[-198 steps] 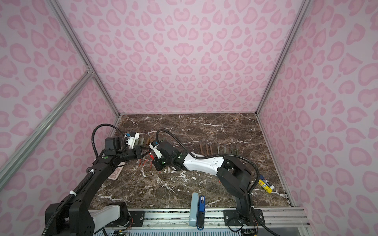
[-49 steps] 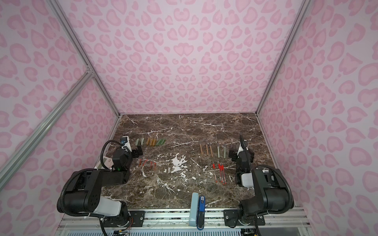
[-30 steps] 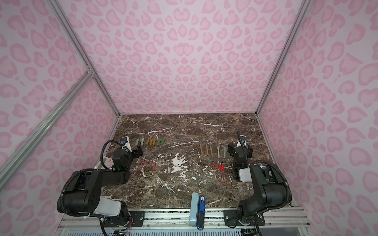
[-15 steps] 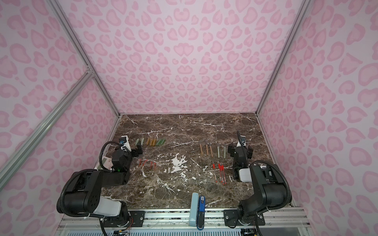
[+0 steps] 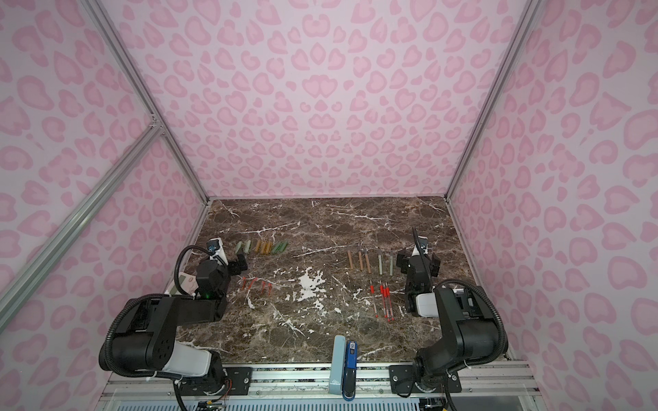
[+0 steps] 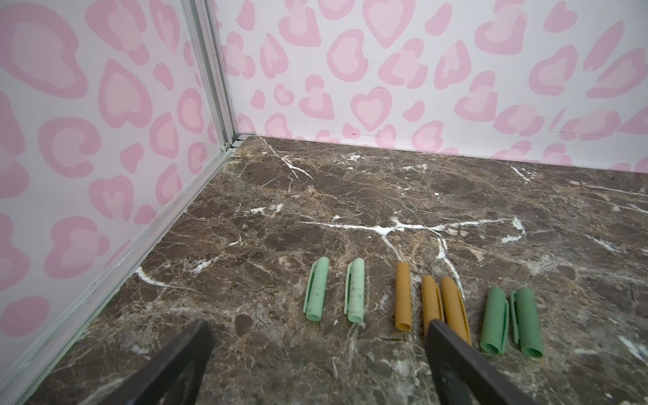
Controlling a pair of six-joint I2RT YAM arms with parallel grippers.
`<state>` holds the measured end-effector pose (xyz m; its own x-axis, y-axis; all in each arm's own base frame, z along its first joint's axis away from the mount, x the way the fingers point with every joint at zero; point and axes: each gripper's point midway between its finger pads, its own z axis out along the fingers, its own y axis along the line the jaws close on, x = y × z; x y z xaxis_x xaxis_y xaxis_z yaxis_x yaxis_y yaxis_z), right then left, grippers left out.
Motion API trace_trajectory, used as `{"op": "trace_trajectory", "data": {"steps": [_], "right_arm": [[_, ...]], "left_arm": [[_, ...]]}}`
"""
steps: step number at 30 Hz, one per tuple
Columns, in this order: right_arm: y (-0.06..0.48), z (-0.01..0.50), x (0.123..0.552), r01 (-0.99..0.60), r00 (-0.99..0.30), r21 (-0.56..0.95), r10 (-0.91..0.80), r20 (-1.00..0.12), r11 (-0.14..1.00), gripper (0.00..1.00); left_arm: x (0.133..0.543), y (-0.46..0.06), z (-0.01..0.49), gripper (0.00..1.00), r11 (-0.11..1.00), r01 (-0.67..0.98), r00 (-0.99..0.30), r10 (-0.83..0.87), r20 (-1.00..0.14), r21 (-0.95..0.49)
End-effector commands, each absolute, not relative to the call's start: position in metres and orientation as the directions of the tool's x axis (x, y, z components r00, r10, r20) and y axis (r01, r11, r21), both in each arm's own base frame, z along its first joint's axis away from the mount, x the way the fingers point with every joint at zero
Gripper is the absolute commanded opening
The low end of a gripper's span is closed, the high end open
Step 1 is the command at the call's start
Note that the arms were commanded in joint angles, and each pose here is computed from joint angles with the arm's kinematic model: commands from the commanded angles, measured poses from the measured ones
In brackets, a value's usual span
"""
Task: Remove pen caps from pens
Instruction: Reset both arms
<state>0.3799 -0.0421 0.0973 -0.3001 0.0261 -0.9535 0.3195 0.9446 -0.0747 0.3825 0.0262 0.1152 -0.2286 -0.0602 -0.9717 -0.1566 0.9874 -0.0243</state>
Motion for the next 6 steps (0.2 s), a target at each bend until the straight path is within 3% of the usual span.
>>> {"op": "trace_trajectory", "data": {"steps": [1, 6], "right_arm": [[-0.0446, 0.1029, 0.3811, 0.335, -0.278, -0.071, 0.026, -0.960, 0.939, 0.99], [-0.0439, 0.1027, 0.3811, 0.333, -0.278, -0.071, 0.026, -0.960, 0.940, 0.99]], "left_arm": [[0.3848, 0.0280, 0.1198, 0.96, 0.985, -0.169, -0.212, -0.064, -0.975, -0.028], [0.3797, 0.0281, 0.1221, 0.99, 0.985, -0.171, -0.190, -0.058, -0.980, -0.025]]}}
